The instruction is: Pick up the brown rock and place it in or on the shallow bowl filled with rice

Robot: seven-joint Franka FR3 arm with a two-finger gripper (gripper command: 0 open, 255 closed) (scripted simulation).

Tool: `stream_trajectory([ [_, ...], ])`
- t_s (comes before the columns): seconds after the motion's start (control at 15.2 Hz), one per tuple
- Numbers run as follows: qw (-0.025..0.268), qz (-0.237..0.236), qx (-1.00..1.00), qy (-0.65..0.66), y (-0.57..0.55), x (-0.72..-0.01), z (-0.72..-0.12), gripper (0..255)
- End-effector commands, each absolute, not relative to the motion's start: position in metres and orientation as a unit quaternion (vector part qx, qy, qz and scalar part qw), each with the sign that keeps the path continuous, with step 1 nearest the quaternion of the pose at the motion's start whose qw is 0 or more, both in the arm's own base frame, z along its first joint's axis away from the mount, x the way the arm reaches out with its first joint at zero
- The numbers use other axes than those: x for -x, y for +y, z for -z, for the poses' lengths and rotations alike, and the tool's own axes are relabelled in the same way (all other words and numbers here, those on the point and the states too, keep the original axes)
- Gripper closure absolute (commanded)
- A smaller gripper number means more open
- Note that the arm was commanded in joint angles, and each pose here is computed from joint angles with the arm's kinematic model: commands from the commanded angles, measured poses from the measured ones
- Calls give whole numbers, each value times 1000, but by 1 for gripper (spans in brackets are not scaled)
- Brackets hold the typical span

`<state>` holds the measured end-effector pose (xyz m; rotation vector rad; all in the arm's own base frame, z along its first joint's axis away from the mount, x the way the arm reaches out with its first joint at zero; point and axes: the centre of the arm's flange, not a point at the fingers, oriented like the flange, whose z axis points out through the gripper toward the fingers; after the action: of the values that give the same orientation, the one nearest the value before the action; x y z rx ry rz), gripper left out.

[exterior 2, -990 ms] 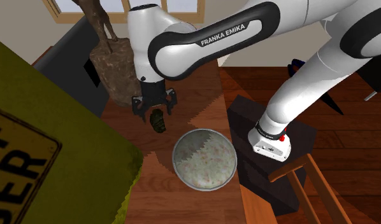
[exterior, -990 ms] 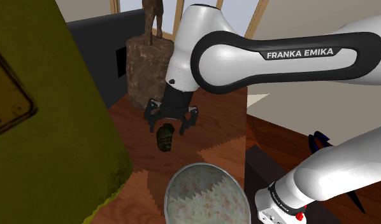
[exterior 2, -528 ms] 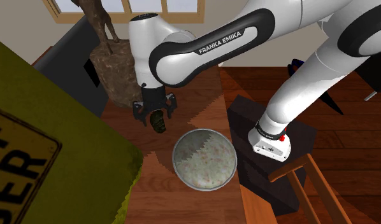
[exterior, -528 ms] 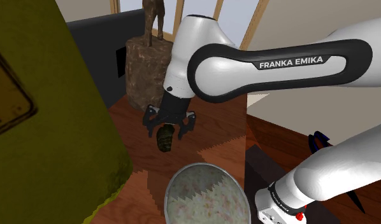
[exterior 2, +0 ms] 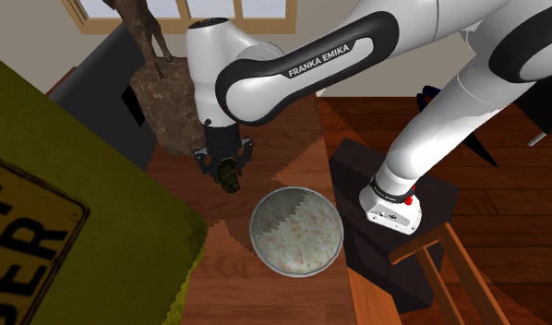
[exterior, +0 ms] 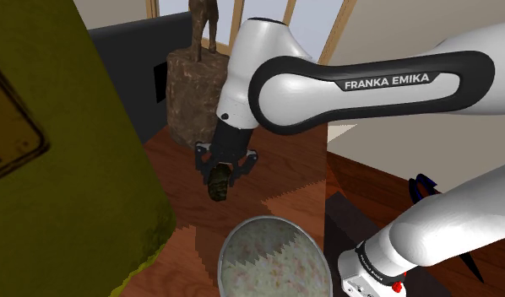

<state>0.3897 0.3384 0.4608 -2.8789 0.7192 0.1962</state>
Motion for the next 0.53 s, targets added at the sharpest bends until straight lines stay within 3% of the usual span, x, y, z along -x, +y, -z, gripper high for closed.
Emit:
stream_trajectory([
  [0.0, 84, -67, 965, 240, 340, -389, -459, 255],
  [0.46, 84, -67, 965, 240, 339, -389, -474, 255],
])
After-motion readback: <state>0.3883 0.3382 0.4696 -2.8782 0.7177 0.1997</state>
